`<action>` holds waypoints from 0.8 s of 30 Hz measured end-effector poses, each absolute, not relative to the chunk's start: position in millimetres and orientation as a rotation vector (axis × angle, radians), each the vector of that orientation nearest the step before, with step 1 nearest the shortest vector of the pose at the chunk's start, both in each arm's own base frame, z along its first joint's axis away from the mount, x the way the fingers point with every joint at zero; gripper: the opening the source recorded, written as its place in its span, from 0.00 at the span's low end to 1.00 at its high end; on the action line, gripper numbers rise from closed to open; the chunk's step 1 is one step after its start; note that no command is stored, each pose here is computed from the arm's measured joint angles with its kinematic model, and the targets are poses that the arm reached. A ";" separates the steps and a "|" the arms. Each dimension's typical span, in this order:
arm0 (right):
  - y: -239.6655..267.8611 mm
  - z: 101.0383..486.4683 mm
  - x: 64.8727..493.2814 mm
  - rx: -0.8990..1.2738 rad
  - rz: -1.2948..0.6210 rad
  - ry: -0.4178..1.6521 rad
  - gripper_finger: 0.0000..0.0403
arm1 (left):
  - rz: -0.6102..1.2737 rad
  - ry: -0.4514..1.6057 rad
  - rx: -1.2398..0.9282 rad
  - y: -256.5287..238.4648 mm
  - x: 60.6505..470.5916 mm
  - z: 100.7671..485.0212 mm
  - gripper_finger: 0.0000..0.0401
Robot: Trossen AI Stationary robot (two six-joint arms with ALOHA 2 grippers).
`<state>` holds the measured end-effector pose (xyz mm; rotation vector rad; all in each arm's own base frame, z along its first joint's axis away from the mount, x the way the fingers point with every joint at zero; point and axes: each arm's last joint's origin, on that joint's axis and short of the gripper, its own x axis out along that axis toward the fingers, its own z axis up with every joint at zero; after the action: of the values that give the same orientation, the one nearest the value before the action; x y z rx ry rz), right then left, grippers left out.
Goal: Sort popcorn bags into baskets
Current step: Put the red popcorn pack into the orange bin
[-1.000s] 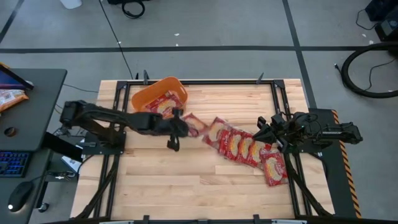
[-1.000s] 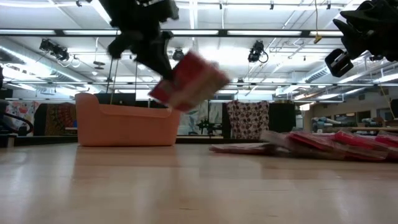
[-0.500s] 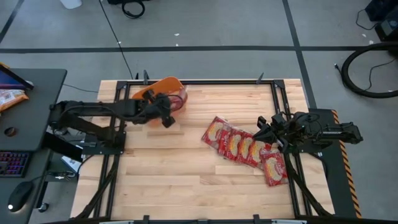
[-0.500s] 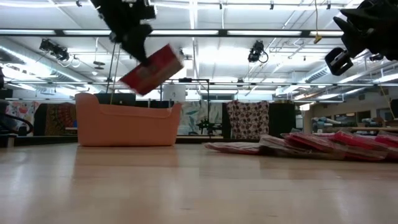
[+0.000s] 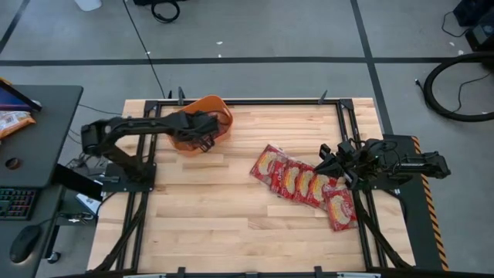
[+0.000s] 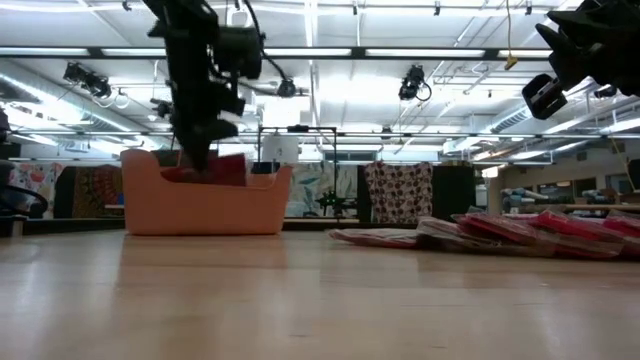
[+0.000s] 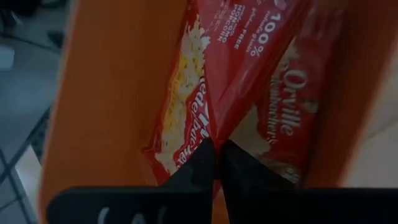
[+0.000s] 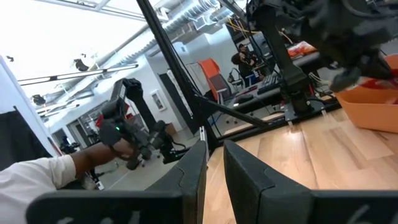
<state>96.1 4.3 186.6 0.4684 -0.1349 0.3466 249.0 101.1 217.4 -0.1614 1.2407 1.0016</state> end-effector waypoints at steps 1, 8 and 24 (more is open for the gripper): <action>4.3 186.7 96.1 0.468 0.347 -0.136 0.15 | 1.003 1.261 -0.173 104.4 249.8 212.9 0.05; 4.3 186.6 96.1 0.468 0.347 -0.135 0.15 | 0.996 1.329 -0.174 113.6 254.1 196.7 0.09; 4.3 186.7 96.1 0.468 0.347 -0.135 0.15 | 0.583 1.207 0.139 77.1 287.4 207.9 0.28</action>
<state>96.1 4.3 186.7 0.4683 -0.1350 0.3467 287.4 77.1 207.9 0.1391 1.2072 0.5830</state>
